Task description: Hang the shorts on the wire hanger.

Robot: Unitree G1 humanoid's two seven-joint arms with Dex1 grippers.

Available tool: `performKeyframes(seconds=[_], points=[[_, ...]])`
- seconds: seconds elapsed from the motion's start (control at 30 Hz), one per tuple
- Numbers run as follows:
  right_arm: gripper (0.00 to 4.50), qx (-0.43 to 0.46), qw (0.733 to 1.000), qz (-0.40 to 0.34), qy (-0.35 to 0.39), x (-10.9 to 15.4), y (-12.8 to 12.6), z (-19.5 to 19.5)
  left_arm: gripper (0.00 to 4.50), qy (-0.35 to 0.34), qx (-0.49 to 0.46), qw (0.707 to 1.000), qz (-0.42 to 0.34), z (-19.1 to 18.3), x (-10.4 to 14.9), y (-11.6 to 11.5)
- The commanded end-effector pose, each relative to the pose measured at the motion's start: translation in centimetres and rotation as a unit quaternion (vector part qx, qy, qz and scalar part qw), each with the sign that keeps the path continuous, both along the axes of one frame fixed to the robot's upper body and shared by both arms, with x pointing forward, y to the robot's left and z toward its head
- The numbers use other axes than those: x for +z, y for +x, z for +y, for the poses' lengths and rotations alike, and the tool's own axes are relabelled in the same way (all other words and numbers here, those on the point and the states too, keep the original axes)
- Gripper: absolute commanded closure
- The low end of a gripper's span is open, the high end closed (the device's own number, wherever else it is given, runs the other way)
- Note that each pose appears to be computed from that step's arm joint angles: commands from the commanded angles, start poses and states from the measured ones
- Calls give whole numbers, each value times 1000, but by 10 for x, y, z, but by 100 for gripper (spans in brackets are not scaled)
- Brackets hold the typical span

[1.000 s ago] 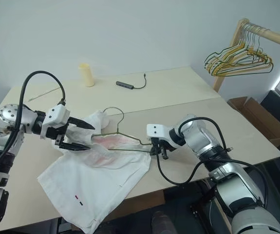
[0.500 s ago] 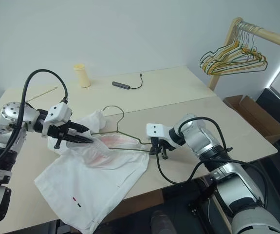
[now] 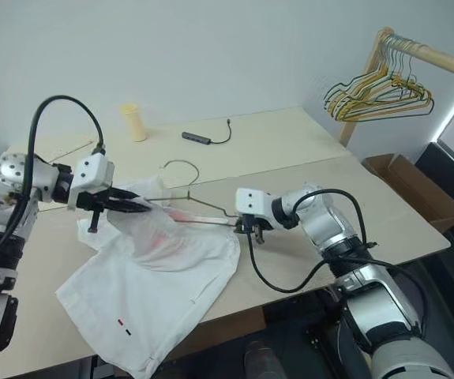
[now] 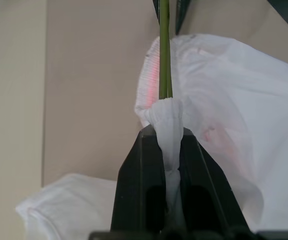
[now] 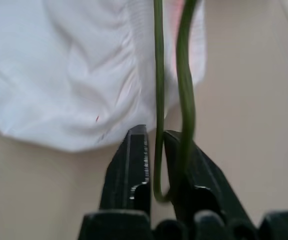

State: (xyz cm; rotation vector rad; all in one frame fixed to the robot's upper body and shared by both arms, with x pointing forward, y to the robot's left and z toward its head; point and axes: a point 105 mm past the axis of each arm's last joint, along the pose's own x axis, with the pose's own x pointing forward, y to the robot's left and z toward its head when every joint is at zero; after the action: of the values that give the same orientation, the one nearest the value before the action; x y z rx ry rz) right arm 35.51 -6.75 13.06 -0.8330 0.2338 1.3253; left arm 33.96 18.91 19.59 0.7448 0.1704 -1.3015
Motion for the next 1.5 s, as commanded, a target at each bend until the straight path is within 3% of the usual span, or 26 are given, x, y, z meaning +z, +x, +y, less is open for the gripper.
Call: performKeyframes(seconds=[0.03,0.17,0.4,0.53,0.67,0.77,0.9,1.0,1.23,1.33,1.5], points=[[230,-5,995,-76,64,55,6,6,450,-45,36,996,-69,8,42,13],[99,-69,987,-92,112,78,18,-5,450,-68,47,993,-86,13,58,17],[99,-145,953,-61,259,118,9,-55,450,-69,50,992,-96,16,63,17],[99,-174,929,-62,319,128,-1,-79,450,-73,50,991,-100,16,66,17],[99,-232,928,14,290,86,-5,-90,450,-76,54,990,-109,16,70,17],[99,-234,931,79,268,50,-18,-76,450,-78,56,989,-111,17,71,17],[99,-250,909,207,261,8,-31,-40,450,-79,58,989,-113,18,71,16],[99,-253,894,239,281,0,-34,-20,450,-83,58,988,-113,18,71,14],[99,-245,894,258,271,-11,-31,0,450,-92,57,987,-114,16,70,14],[155,-238,897,264,264,-14,-29,5,450,-88,59,988,-115,16,66,15],[330,-236,897,249,278,-9,-26,8,450,-91,65,987,-115,20,65,14]])
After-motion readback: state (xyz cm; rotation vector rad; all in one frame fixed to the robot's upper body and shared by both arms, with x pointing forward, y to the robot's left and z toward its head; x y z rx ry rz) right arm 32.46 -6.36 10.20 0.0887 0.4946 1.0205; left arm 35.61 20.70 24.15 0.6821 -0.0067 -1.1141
